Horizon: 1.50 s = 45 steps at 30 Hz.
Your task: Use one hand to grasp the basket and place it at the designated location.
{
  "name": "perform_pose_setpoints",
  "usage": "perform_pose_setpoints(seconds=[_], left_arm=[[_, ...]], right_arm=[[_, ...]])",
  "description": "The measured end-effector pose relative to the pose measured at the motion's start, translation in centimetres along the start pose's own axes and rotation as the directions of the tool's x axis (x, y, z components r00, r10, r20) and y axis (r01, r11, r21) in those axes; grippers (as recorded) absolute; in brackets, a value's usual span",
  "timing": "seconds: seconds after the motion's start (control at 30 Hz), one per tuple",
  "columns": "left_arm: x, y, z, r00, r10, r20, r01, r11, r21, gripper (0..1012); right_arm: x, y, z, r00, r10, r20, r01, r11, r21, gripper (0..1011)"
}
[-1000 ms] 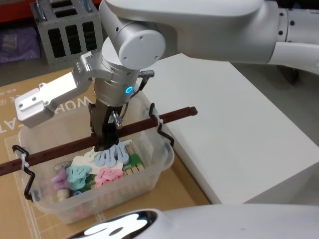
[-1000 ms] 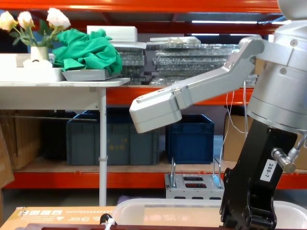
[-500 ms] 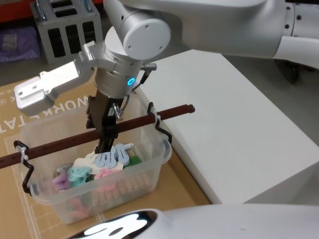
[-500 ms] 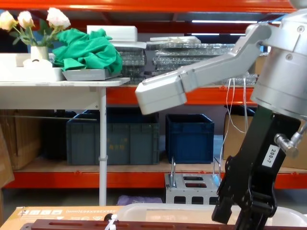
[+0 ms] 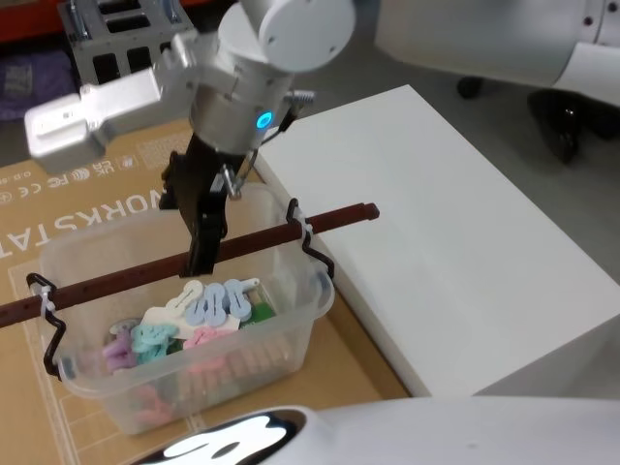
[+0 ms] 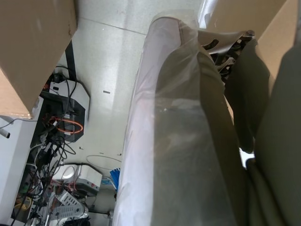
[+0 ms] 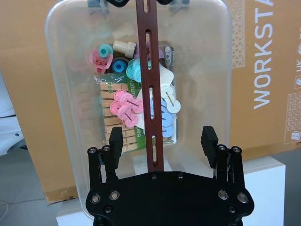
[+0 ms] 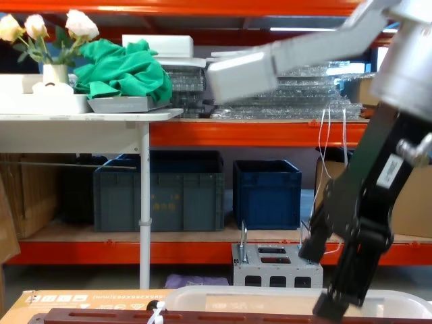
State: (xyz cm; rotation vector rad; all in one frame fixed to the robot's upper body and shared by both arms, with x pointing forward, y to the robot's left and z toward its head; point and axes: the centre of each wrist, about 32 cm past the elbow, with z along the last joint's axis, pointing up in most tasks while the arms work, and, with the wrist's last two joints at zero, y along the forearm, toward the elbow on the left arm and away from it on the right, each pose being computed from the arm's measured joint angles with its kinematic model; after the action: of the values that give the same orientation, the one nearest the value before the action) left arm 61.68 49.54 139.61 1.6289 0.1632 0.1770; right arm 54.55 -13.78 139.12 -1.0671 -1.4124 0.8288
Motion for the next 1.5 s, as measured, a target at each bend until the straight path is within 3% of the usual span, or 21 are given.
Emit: perform_pose_setpoints(seconds=[0.37,0.6,0.83,1.13,1.5], left_arm=[[0.00,0.00,0.00,1.0000,0.000,0.000,0.000,1.0000,0.000,0],[0.00,0.00,0.00,1.0000,0.000,0.000,0.000,1.0000,0.000,0],[0.00,0.00,0.00,1.0000,0.000,0.000,0.000,1.0000,0.000,0],[0.00,0.00,0.00,1.0000,0.000,0.000,0.000,1.0000,0.000,0],[0.00,0.00,0.00,1.0000,0.000,0.000,0.000,1.0000,0.000,0]], right_arm=[[-1.5,-4.4,-0.8,0.995,-0.099,-0.021,0.098,0.995,-0.022,1000],[-2.2,-5.9,-1.2,0.990,-0.137,-0.035,0.136,0.990,-0.030,1000],[-2.6,-7.0,-1.7,0.986,-0.160,-0.043,0.160,0.987,-0.003,1000],[-2.2,-6.4,-1.7,0.988,-0.149,-0.039,0.149,0.989,0.000,1000],[-1.1,-3.2,-1.1,0.997,-0.072,-0.036,0.072,0.997,-0.012,1000]])
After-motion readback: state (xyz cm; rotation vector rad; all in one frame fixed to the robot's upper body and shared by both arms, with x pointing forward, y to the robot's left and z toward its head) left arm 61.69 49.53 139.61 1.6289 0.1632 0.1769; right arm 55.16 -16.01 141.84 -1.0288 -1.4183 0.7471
